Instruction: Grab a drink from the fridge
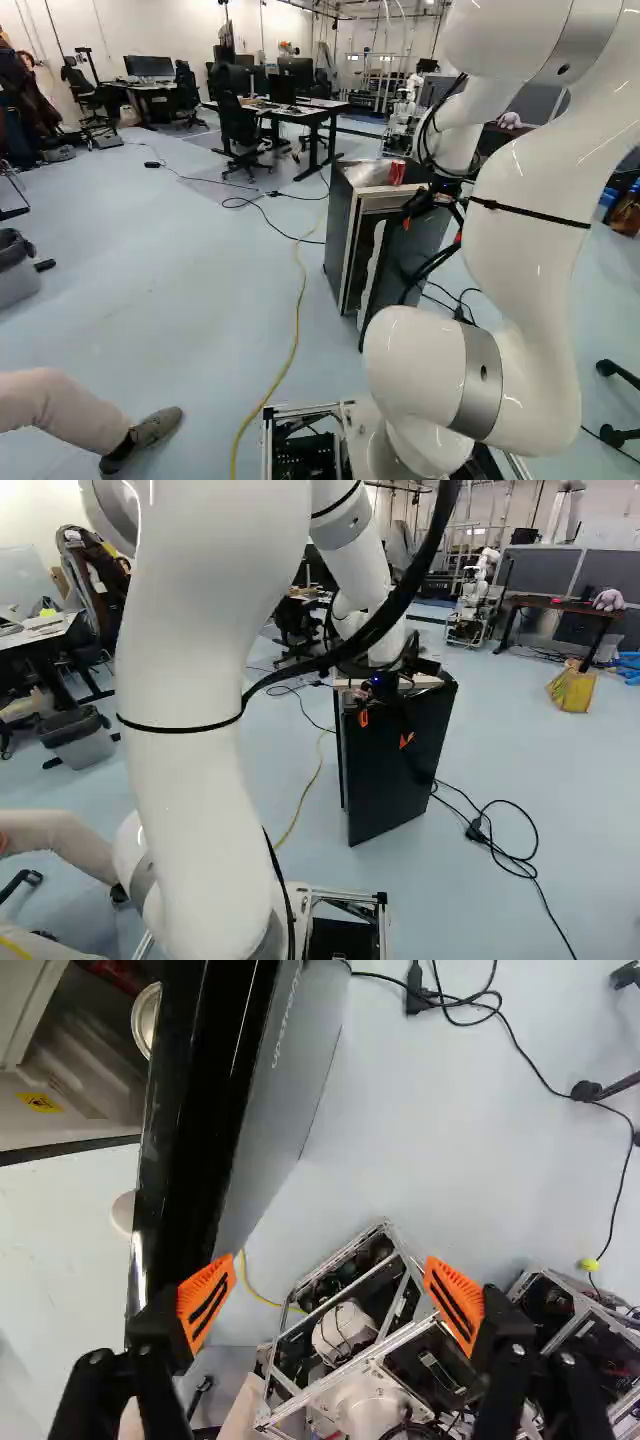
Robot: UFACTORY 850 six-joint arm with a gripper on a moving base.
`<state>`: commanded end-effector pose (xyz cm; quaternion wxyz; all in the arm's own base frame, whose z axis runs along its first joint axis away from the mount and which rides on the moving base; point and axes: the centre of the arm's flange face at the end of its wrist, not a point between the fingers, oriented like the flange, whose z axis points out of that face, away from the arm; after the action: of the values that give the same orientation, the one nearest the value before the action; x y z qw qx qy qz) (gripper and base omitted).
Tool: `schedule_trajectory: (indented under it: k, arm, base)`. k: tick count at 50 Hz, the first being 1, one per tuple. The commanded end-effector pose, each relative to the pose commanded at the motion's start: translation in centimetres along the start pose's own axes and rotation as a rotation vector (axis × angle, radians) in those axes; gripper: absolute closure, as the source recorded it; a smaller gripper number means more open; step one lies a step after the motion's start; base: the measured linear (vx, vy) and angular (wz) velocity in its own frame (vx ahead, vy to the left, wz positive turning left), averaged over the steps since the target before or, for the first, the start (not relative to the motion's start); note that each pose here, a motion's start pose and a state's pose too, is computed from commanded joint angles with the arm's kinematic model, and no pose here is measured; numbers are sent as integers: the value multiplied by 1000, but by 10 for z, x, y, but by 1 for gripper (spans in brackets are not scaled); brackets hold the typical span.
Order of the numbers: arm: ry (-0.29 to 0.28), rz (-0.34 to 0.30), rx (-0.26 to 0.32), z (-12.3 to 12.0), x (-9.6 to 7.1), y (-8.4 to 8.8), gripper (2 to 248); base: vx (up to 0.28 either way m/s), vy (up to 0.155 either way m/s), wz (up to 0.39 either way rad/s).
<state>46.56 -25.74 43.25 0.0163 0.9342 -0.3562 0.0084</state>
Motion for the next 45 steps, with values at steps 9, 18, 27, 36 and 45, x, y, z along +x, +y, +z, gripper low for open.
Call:
schedule_trajectory:
  k: [9,18,27,36,45]
  arm:
    - [3,-18,1,0,1,-10,3]
    - [6,-35,2,-1,2,-20,3]
    - [9,-51,3,-1,3,-29,3]
    - [13,-62,5,-1,7,-37,3]
    - [18,-70,6,-1,11,-43,3]
  base:
    - [0,0,0]
    - [0,0,0]
    - [0,0,0]
    - [0,0,0]
    - [0,0,0]
